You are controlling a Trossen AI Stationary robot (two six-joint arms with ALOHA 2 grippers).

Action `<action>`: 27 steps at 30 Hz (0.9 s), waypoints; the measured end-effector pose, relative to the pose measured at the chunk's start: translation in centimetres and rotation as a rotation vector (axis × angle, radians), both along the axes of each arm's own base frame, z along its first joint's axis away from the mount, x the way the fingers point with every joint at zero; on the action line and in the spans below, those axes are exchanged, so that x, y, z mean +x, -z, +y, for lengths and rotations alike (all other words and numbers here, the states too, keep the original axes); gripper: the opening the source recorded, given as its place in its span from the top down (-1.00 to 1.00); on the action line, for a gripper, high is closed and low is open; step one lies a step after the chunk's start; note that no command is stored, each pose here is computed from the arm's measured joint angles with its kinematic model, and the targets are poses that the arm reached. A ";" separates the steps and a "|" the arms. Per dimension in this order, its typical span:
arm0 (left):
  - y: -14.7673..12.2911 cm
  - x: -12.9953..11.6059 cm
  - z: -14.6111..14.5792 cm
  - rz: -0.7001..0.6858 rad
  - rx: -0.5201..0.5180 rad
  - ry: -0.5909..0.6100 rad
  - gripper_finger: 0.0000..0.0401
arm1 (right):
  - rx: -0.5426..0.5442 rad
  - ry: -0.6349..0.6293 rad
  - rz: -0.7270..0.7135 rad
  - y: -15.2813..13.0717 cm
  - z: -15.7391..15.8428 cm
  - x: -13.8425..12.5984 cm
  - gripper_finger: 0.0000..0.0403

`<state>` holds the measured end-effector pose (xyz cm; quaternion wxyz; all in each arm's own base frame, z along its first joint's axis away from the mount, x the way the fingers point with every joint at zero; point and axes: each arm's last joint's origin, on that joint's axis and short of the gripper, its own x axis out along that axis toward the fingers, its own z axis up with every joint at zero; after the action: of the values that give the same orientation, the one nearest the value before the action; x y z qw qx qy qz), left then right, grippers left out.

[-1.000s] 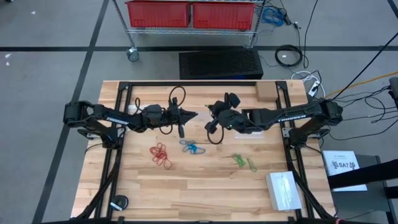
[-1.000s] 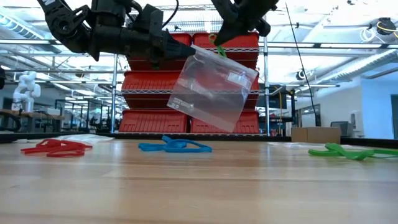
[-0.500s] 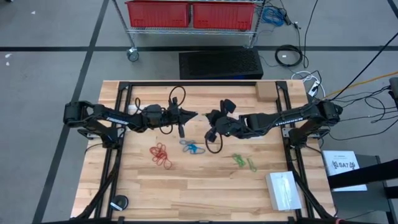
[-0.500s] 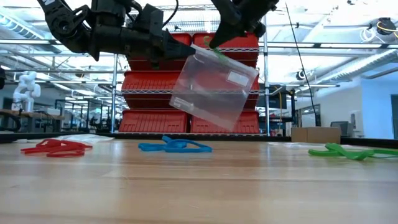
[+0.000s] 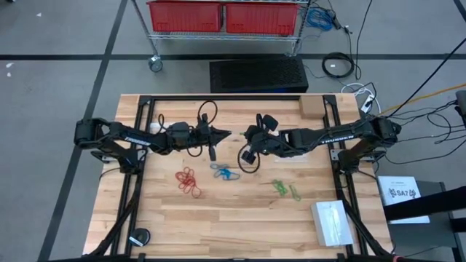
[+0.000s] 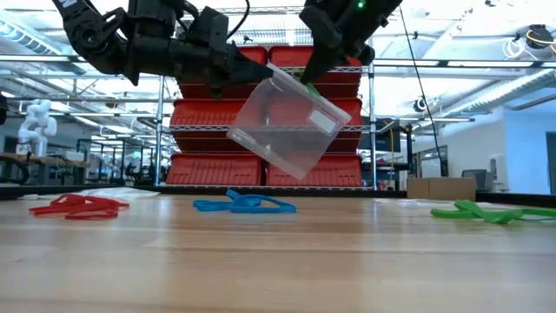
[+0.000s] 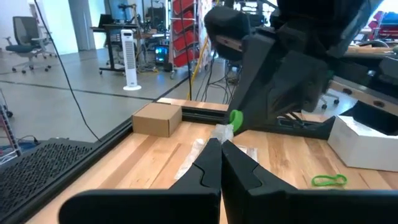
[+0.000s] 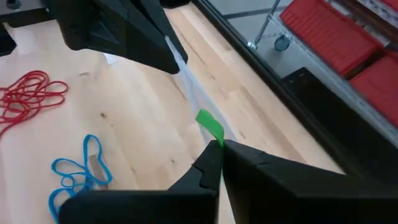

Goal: Sort rubber bands
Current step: Put the green rubber band into the center transparent zip bag

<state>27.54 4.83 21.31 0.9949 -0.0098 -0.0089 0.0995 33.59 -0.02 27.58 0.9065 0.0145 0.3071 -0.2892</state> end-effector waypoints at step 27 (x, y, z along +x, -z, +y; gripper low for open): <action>0.1 0.0 -0.1 0.006 0.001 0.036 1.00 | 0.162 -0.122 0.063 -4.5 -1.3 -0.2 0.05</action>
<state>27.56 4.73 21.25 0.9966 -0.0090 -0.0056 0.0817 33.41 -1.35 32.09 0.9082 0.0600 0.3582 -0.2081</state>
